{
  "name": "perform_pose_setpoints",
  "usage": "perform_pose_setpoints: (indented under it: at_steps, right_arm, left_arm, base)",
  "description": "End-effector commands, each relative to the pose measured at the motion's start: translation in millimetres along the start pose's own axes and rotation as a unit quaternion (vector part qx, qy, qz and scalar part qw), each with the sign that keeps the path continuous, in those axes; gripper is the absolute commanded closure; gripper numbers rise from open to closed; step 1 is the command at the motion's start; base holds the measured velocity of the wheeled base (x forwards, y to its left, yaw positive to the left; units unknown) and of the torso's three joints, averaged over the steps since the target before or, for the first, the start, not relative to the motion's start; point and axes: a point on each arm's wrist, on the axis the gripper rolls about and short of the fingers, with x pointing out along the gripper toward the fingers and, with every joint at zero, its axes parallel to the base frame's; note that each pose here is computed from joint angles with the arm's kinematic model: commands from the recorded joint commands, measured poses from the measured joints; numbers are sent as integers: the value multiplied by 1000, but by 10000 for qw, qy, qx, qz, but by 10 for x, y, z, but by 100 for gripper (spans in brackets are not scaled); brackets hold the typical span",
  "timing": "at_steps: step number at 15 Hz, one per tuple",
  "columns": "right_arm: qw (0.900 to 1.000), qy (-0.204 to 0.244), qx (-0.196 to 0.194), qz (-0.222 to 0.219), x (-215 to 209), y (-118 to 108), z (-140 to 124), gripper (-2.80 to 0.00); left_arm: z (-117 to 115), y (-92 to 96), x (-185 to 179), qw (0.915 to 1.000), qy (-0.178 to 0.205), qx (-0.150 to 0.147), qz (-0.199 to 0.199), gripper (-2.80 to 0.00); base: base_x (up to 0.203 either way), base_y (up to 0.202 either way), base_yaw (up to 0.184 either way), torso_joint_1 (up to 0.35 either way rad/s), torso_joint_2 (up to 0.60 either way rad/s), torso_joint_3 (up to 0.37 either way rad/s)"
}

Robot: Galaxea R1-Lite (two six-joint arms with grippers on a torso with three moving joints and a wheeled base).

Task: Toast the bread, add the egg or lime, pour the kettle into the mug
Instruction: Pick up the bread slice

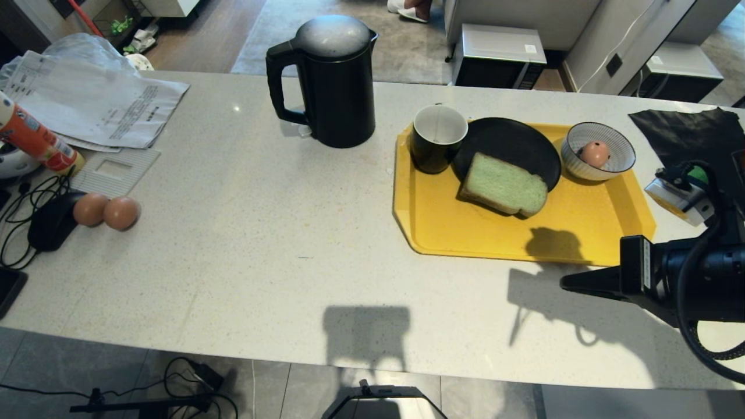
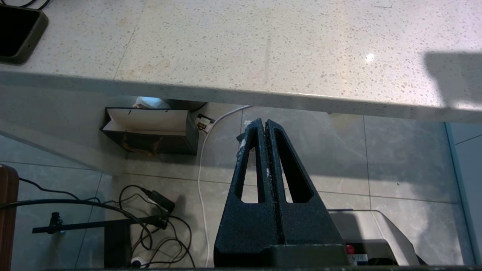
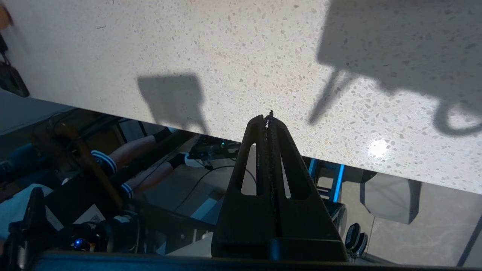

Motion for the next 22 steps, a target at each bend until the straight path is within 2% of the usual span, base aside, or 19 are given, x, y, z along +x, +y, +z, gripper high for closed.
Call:
perform_pose_setpoints:
  at_steps: [1,4,5,10,13,15,16,18,22]
  right_arm:
    - [9993,-227,0,-304,-122,-3,-5,0]
    - [9912,-254,-309,-1260,-170,-55,-24,0]
    - [9895,-273,-356,-1374,-191,-75,-43,0]
    - [9898,-312,-319,-1351,-217,-84,-62,0]
    - [9896,-304,-289,-1373,-113,-176,-132,0]
    - [9908,-491,-412,-1195,-38,-253,-218,0]
    - [9909,-591,-598,-1053,-4,-279,-248,0]
    - [9921,-701,-874,-569,8,-269,-259,0]
    - [9923,-759,-875,-428,4,-220,-200,0]
  left_arm:
    - [-47,1,10,10000,77,-2,9,0]
    - [-47,1,10,10000,77,-2,4,0]
    - [-47,1,10,10000,77,-2,2,0]
    - [-47,1,10,10000,77,-2,10,0]
    - [-47,1,10,10000,77,-2,3,0]
    - [-47,1,10,10000,77,-2,9,0]
    - [-47,1,10,10000,77,-2,10,0]
    - [-47,1,10,10000,77,-2,3,0]
    - [-47,1,10,10000,77,-2,8,0]
  base:
    - [0,0,0,0,0,0]
    - [0,0,0,0,0,0]
    - [0,0,0,0,0,0]
    - [0,0,0,0,0,0]
    - [0,0,0,0,0,0]
    - [0,0,0,0,0,0]
    - [0,0,0,0,0,0]
    - [0,0,0,0,0,0]
    - [0,0,0,0,0,0]
